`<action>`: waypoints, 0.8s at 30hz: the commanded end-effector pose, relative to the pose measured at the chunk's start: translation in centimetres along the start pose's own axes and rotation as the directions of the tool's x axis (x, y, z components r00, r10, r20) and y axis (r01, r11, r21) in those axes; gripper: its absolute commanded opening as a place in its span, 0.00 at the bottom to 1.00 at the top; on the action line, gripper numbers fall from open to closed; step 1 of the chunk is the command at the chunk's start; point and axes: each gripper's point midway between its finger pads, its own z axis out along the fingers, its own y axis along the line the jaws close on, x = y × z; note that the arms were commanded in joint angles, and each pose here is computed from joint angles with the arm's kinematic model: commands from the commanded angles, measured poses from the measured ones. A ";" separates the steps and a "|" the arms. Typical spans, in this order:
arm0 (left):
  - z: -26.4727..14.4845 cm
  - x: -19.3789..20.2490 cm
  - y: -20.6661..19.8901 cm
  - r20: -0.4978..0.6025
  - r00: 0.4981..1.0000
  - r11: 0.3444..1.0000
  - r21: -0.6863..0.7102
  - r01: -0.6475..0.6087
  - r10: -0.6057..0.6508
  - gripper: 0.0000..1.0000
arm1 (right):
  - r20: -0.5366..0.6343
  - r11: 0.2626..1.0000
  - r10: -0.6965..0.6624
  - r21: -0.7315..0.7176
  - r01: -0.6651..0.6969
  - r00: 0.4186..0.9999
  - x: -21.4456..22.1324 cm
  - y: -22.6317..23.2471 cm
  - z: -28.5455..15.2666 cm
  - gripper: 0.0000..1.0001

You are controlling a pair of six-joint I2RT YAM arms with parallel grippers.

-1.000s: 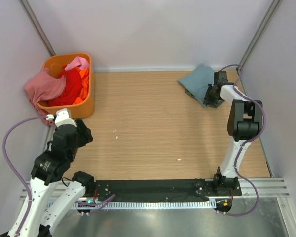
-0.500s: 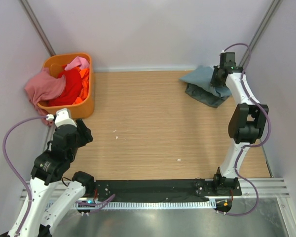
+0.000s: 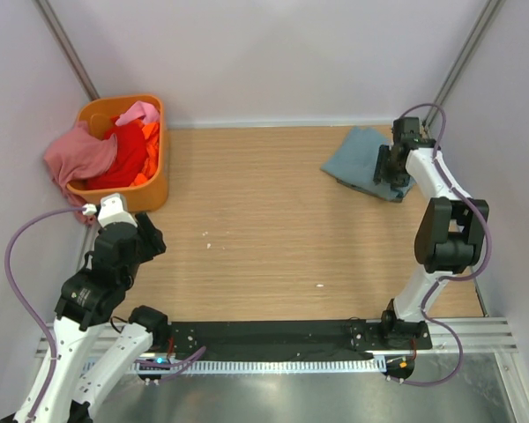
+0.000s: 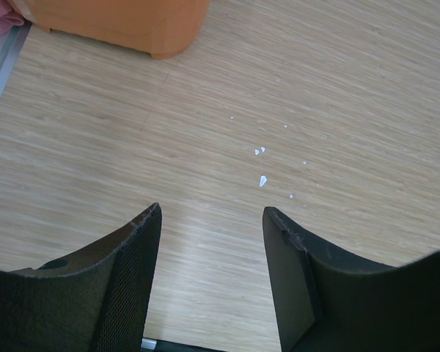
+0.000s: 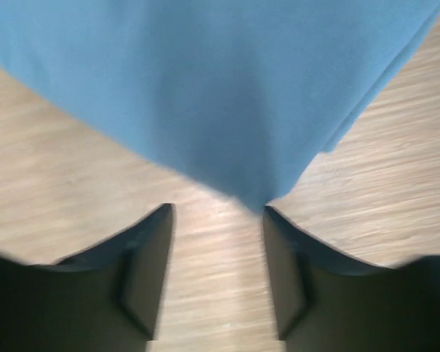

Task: Fold and stack the t-shirts
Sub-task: Neatly place the folded tshirt to the corner

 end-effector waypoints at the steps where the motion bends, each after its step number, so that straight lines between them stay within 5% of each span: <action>1: 0.2 -0.9 -0.4 0.034 0.999 1.000 0.009 0.019 -0.020 0.59 | -0.006 0.992 0.025 -0.121 -0.025 1.000 1.2 1.8 -2.3 0.62; 8: 0.1 -0.9 -0.4 0.034 0.999 1.000 0.009 0.019 -0.020 0.59 | 0.154 0.958 0.114 -0.280 -0.067 0.982 -3.8 4.3 -8.9 0.66; 11: 0.1 -0.9 -0.3 0.038 0.999 1.000 0.008 0.022 -0.023 0.59 | 0.199 0.939 0.157 -0.333 -0.084 0.967 -6.0 5.3 -8.8 0.55; 15: -0.2 -1.1 -0.2 0.054 0.998 0.999 0.014 0.032 -0.032 0.59 | 0.160 0.915 0.244 -0.366 -0.172 0.956 -7.6 4.6 -4.9 0.23; 17: -0.3 -1.1 -0.1 0.056 0.998 0.999 0.013 0.032 -0.033 0.59 | 0.096 0.881 0.293 -0.412 -0.230 0.951 -7.2 4.2 -2.0 0.14; 24: -0.3 -1.1 -0.2 0.057 0.998 0.999 0.017 0.034 -0.035 0.61 | -0.052 0.866 0.364 -0.347 -0.359 0.930 -1.3 1.4 4.4 0.08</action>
